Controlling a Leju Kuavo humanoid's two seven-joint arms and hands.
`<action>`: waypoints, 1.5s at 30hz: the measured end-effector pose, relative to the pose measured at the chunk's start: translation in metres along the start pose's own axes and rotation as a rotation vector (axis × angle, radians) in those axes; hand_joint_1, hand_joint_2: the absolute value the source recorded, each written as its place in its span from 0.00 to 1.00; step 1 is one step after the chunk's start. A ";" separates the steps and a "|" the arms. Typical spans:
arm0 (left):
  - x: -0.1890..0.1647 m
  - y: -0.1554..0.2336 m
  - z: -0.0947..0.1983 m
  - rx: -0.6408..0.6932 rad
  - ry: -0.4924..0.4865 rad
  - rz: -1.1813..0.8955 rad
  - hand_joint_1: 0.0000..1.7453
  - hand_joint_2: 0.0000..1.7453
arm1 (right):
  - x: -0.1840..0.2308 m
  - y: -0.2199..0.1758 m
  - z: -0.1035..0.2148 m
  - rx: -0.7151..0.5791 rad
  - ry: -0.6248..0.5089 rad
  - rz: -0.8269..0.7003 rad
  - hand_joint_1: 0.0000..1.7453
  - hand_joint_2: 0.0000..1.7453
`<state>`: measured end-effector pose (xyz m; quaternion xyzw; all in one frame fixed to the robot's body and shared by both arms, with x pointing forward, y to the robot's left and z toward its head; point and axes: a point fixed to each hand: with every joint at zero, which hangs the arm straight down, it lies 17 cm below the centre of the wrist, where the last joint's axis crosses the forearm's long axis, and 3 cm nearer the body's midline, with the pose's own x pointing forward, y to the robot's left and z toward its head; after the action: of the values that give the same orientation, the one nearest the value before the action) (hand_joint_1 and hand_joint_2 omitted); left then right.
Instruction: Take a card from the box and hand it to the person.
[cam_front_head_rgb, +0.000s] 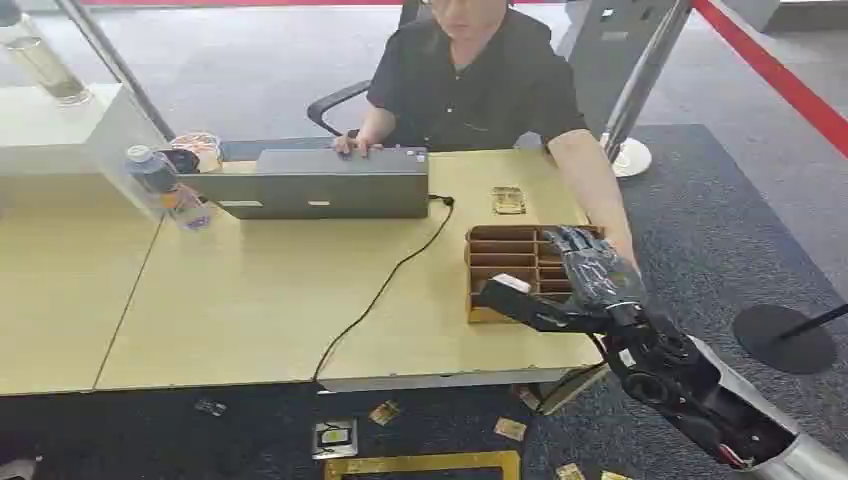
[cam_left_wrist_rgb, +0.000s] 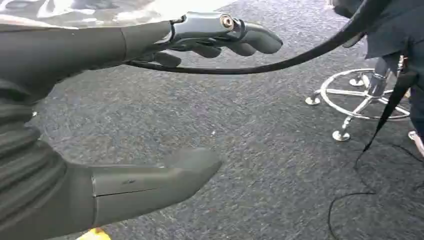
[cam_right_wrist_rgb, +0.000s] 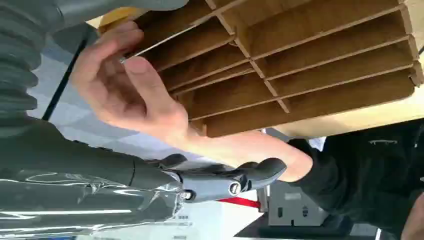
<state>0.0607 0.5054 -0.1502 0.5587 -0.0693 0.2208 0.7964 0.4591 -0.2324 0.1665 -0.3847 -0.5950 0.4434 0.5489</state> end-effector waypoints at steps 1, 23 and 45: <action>0.000 0.000 0.000 0.001 -0.002 0.000 0.00 1.00 | 0.000 0.001 0.000 0.001 0.000 0.000 0.00 1.00; 0.016 0.004 -0.012 0.009 -0.070 0.020 0.00 1.00 | -0.015 0.014 0.012 0.000 0.046 0.049 0.00 1.00; 0.026 0.003 -0.019 0.001 -0.121 0.014 0.00 1.00 | -0.047 0.018 0.004 -0.031 0.105 0.068 0.00 1.00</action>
<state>0.0801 0.5307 -0.1456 0.5710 -0.1212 0.1920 0.7889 0.4591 -0.2721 0.1351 -0.4357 -0.5590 0.4316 0.5580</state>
